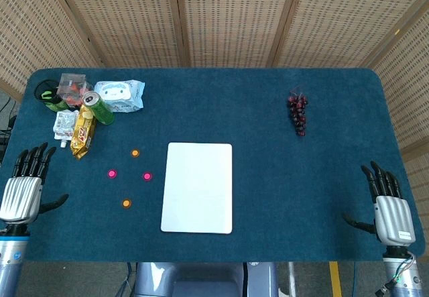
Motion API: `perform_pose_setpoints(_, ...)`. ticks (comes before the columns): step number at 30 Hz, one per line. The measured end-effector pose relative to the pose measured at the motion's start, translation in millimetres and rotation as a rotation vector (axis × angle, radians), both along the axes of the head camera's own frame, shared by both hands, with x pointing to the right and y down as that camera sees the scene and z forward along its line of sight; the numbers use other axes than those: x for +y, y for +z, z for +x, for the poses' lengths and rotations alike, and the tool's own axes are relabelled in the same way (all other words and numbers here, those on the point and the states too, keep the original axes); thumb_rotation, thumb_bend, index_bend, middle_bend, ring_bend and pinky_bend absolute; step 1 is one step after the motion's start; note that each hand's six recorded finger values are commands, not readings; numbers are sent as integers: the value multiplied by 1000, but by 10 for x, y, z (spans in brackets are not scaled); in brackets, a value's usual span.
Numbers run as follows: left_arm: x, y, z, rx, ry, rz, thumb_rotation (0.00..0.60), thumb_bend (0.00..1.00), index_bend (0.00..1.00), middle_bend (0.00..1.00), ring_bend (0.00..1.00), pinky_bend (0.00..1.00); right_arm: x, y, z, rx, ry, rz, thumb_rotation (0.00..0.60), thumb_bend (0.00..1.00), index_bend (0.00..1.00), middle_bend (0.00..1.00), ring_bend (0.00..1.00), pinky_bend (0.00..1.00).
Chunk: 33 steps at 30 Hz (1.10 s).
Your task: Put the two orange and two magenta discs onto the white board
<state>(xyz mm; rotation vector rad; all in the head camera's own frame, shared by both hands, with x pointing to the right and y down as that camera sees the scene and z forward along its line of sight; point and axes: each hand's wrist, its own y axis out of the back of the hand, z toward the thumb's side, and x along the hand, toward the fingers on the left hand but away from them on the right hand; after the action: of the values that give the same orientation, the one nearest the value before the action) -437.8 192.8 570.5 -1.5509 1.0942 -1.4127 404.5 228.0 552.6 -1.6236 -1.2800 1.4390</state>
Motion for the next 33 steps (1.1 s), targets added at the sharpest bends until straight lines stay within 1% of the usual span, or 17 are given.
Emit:
perform_pose_setpoints(3, -5, -4, -46, 10, -13, -17, 600, 130, 0, 0, 0, 0, 7, -5, 1, -2, 0, 2, 600, 131, 0, 0, 0, 0)
perform_pose_setpoints(6, 5, 28, -40, 17, -6, -37, 600, 137, 0, 0, 0, 0, 8, -9, -1, -1, -3, 5, 600, 131, 0, 0, 0, 0)
perform_pose_setpoints(10, 42, 141, 61, 25, 49, -86, 600, 158, 3, 0, 0, 0, 7, -5, -3, 0, -3, 5, 600, 131, 0, 0, 0, 0)
perform_pose_setpoints(12, 67, 224, 134, 32, 83, -122, 600, 172, 41, 0, 0, 0, 6, -3, -1, 2, -2, 4, 600, 131, 0, 0, 0, 0)
perform_pose_setpoints(14, 97, 349, 240, 39, 132, -171, 600, 192, 148, 0, 0, 0, 6, -3, -2, 0, -1, 3, 600, 131, 0, 0, 0, 0)
perform_pose_setpoints(17, 159, 581, 432, 45, 205, -256, 600, 219, 267, 0, 0, 0, 9, -7, 1, -1, -2, 5, 600, 131, 0, 0, 0, 0)
perform_pose_setpoints(19, 213, 758, 587, 47, 252, -317, 600, 268, 300, 0, 0, 0, 11, -6, 2, -3, -1, 4, 600, 131, 0, 0, 0, 0)
perform_pose_setpoints(20, 236, 827, 654, 46, 271, -339, 600, 298, 308, 0, 0, 0, 11, -4, 4, -5, -1, 2, 600, 131, 0, 0, 0, 0)
perform_pose_setpoints(22, 265, 942, 768, 34, 303, -370, 600, 320, 313, 0, 0, 0, 10, -2, 6, -6, -1, 1, 600, 131, 0, 0, 0, 0)
perform_pose_setpoints(28, 287, 1090, 903, 1, 317, -413, 600, 318, 335, 0, 0, 0, 7, 0, 10, -12, 0, -4, 600, 131, 0, 0, 0, 0)
perform_pose_setpoints(33, 290, 1141, 972, -12, 312, -425, 600, 318, 346, 0, 0, 0, 8, -2, 9, -13, 0, -5, 600, 132, 0, 0, 0, 0)
